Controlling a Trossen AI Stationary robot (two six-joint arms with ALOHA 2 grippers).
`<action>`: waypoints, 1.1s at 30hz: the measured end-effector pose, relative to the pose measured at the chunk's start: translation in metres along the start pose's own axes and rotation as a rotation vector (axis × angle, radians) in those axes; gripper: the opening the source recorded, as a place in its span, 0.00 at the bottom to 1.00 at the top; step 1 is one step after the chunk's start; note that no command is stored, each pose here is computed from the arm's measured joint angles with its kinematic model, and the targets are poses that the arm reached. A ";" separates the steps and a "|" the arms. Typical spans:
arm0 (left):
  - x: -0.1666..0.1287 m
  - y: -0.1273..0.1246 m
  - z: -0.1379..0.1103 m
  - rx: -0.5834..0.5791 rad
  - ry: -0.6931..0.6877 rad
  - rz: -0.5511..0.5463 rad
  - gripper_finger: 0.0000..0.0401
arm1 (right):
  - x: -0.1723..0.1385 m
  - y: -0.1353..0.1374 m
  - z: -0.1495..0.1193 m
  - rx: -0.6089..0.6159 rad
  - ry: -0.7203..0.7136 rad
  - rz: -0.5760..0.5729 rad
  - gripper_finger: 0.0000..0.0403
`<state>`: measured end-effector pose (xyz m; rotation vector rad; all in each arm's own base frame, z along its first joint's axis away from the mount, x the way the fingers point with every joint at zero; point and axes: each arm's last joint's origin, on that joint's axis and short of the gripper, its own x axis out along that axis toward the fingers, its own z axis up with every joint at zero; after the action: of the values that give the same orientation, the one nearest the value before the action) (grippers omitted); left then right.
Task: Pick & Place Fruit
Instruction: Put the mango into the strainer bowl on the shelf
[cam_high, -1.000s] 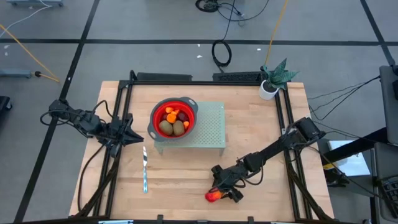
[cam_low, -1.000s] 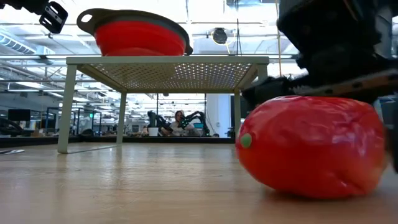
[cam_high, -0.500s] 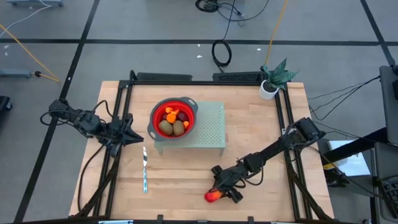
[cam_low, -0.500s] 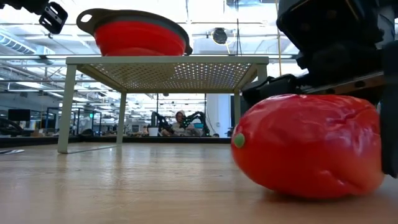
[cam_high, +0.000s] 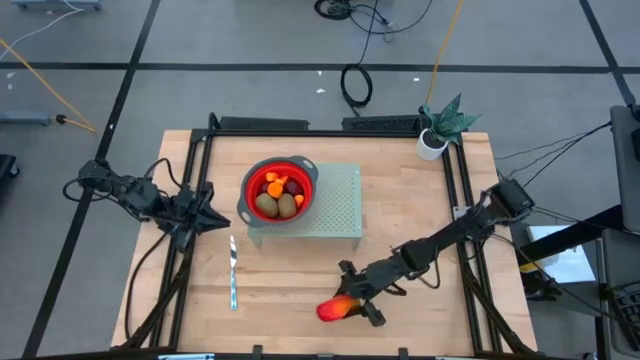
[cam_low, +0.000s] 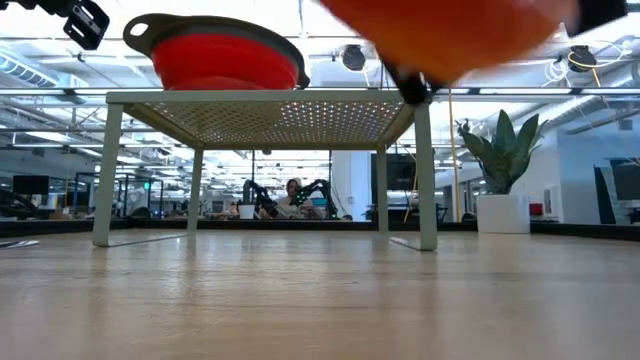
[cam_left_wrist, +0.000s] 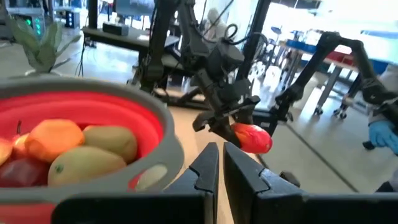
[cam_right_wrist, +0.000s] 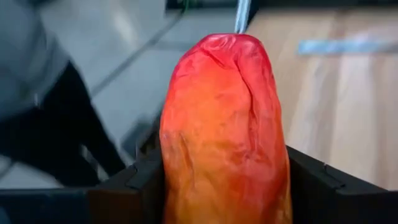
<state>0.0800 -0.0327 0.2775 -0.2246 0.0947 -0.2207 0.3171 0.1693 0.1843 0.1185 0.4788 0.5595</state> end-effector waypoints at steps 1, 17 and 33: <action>0.000 0.000 0.001 -0.004 -0.014 -0.003 0.05 | -0.004 0.001 0.006 0.008 -0.036 -0.011 0.55; 0.013 -0.009 0.022 -0.163 -0.199 -0.063 0.05 | -0.054 -0.003 0.068 0.066 -0.462 -0.304 0.56; 0.068 -0.025 0.041 -0.051 -0.472 -0.026 0.31 | -0.064 -0.035 0.078 -0.126 -0.496 -0.452 0.56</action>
<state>0.1460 -0.0633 0.3183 -0.3235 -0.3715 -0.1866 0.3233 0.1068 0.2708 0.0237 -0.0200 0.1034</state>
